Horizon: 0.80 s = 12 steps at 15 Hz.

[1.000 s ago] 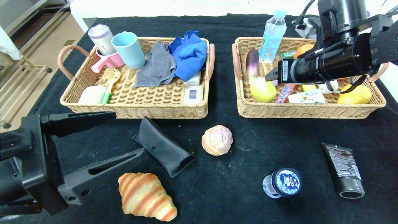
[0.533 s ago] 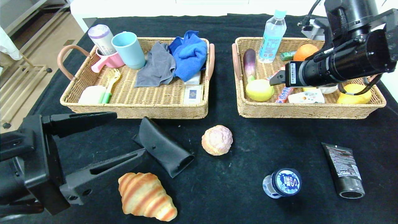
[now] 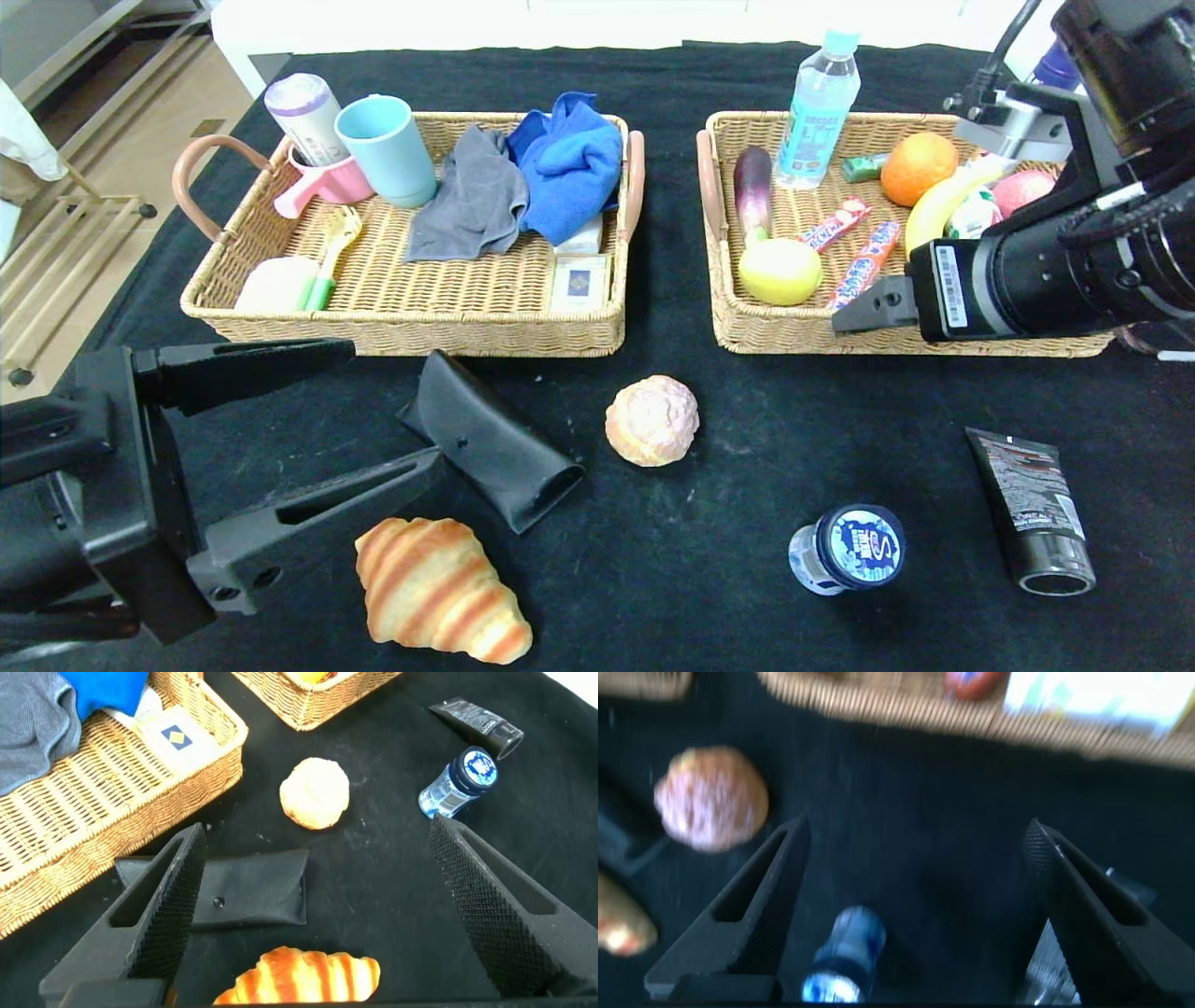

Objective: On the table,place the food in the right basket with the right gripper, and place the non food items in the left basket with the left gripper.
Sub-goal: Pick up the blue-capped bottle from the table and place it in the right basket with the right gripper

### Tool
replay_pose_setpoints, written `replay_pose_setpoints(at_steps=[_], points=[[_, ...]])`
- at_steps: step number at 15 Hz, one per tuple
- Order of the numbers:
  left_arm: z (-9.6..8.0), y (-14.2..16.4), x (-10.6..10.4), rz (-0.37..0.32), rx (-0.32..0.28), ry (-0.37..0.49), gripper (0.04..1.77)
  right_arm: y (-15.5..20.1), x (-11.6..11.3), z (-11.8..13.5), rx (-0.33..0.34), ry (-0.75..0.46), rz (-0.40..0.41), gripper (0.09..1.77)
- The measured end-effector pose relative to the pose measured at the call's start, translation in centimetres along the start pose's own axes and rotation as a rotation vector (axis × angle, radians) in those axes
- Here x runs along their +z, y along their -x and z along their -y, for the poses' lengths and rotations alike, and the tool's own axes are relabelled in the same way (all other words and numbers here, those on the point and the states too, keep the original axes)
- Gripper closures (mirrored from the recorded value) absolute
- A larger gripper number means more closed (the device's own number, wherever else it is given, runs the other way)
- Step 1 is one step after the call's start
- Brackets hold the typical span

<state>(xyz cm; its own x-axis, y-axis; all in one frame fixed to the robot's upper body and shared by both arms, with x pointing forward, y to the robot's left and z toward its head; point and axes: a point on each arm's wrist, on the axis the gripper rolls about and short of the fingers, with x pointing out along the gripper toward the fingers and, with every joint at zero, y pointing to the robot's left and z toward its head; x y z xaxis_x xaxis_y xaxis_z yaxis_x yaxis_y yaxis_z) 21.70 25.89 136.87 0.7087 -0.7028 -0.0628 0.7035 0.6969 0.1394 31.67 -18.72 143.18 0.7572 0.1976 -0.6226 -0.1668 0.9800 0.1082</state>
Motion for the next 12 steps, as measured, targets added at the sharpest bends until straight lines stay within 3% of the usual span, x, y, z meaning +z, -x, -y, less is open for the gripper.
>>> replay_pose_setpoints(at_steps=[8, 12], points=[[-0.1, -0.6, -0.5, -0.027, -0.004, 0.007, 0.09, 1.3, -5.5, -2.2, 0.073, -0.010, -0.149, 0.17], [-0.1, -0.7, -0.6, -0.034, -0.005, 0.009, 0.09, -0.1, -7.9, -3.2, 0.056, 0.034, -0.243, 0.16]])
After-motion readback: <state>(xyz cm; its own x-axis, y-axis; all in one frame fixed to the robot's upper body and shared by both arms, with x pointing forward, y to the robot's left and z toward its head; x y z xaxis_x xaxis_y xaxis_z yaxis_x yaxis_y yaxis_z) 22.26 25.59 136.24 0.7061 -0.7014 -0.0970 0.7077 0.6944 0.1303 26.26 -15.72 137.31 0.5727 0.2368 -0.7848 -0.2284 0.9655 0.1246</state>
